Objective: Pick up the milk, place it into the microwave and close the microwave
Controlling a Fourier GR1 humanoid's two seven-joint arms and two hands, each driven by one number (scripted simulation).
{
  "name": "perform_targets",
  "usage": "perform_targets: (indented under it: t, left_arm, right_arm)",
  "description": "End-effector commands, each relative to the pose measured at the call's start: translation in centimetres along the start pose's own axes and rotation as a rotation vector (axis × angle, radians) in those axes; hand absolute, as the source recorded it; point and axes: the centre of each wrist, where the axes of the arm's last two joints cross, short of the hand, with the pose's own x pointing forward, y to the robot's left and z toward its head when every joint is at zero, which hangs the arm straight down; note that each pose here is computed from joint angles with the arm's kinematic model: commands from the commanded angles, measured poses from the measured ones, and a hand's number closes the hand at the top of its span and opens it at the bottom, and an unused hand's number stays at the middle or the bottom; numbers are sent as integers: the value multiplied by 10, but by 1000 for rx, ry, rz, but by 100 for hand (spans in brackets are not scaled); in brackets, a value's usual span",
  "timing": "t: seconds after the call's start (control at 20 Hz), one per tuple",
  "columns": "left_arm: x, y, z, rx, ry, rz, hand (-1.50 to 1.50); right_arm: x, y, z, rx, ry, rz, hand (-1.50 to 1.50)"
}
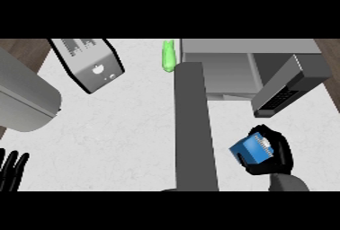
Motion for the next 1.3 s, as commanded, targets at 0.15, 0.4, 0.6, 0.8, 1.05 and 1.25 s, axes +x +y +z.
perform_targets:
  t: [0.15, 0.4, 0.6, 0.8, 1.05, 1.25]
  left_arm:
    - [-14, 10, 2, 20, 0, 10, -150]
    - [4, 19, 11, 0, 0, 18, -150]
    - [-3, 24, 13, -2, 0, 11, -150]
    - [8, 23, 7, 7, 3, 12, -150]
    - [0, 33, 4, 20, -8, -2, -150]
    - [-9, 41, 12, 29, 7, -17, -150]
  right_arm:
    - [48, 42, -2, 53, 5, 19, 150]
    - [63, 96, 16, 23, 14, -1, 150]
    - [88, 116, 23, -20, 27, -13, 150]
    - [94, 142, -9, -11, 44, 19, 150]
    - [88, 152, -30, -33, -19, 51, 150]
    - [91, 160, -66, -63, -18, 125, 150]
